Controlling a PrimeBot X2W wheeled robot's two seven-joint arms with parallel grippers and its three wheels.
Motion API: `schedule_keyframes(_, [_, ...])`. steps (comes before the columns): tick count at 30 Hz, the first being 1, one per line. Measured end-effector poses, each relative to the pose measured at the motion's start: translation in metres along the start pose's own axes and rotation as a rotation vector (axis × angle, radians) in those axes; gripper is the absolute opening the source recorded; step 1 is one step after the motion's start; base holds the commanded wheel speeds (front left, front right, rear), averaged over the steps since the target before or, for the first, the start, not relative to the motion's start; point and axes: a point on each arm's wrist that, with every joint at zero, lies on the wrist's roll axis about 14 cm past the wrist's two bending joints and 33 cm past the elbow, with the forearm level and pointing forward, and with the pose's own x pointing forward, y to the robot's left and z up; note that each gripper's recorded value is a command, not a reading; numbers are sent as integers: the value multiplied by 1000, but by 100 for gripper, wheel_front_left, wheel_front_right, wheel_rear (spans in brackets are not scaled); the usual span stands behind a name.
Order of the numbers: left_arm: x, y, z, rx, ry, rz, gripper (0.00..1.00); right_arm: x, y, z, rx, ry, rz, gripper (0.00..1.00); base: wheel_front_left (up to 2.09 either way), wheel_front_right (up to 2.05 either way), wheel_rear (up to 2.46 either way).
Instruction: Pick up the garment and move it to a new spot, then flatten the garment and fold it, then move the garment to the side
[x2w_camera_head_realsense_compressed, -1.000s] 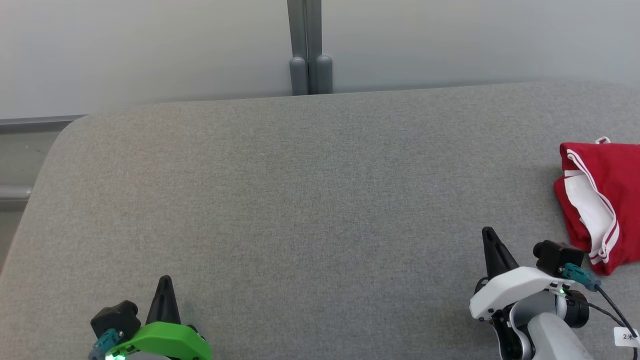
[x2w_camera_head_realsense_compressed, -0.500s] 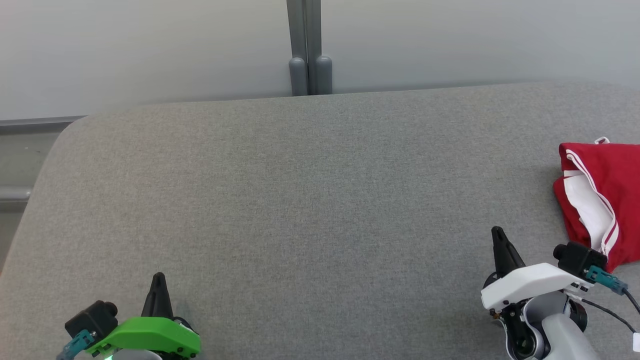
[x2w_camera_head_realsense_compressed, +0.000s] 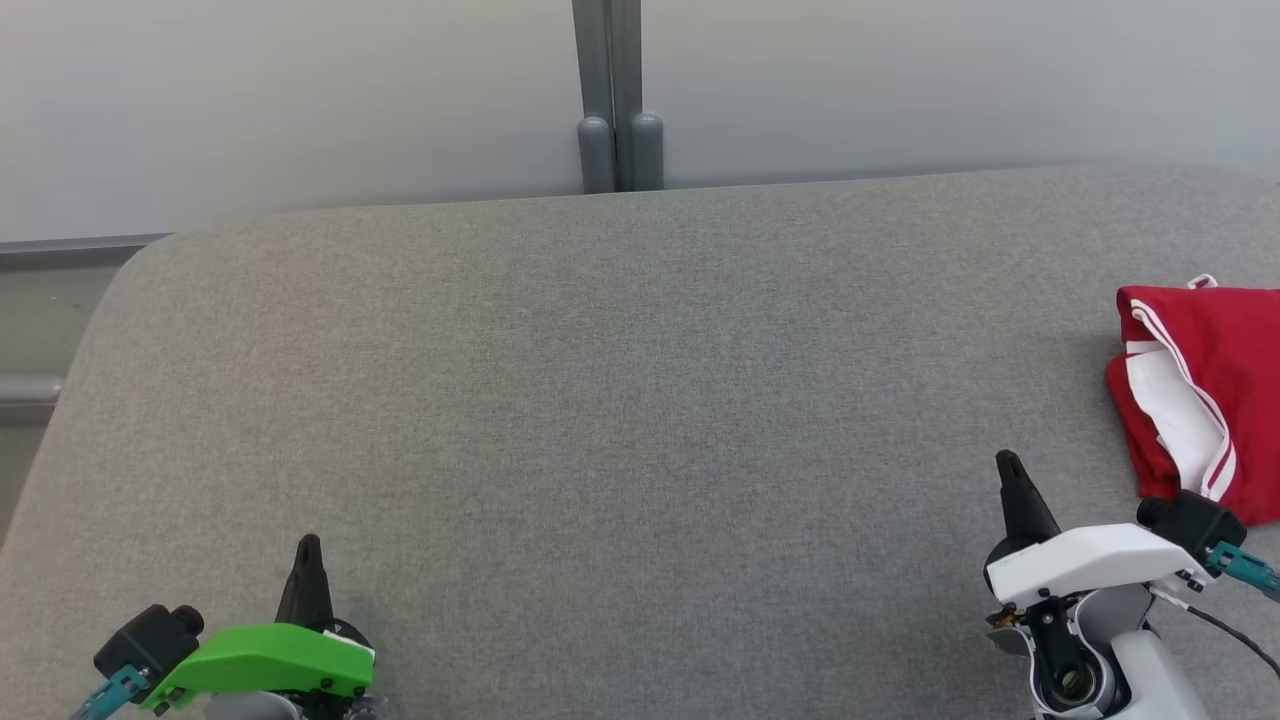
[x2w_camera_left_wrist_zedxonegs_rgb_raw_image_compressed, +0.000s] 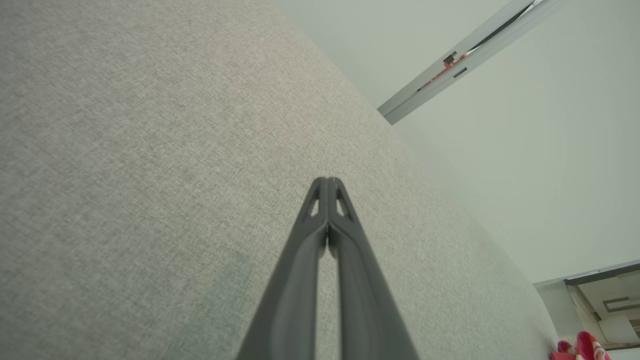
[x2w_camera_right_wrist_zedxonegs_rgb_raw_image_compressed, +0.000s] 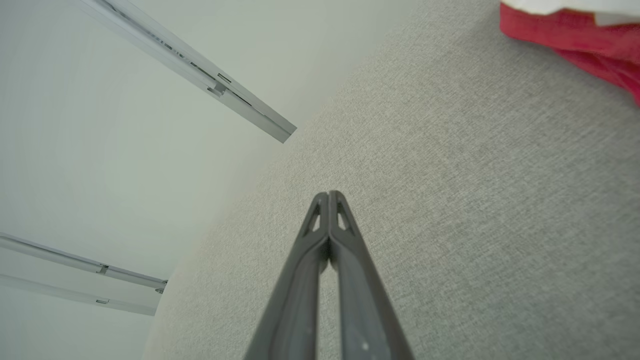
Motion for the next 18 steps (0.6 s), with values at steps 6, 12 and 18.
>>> schedule_keyframes(6, [1,-3,4,-75,-1,-12,0,0,0,4,75,-7,-1,0,0,0,0])
schedule_keyframes(12, [3,-6,8,-145,-3,-25,0,-1,1,7,146,-13,1,0,0,0,0])
schedule_keyframes(18, [3,-9,11,-214,-2,-39,0,-2,1,9,214,-14,2,0,0,0,0])
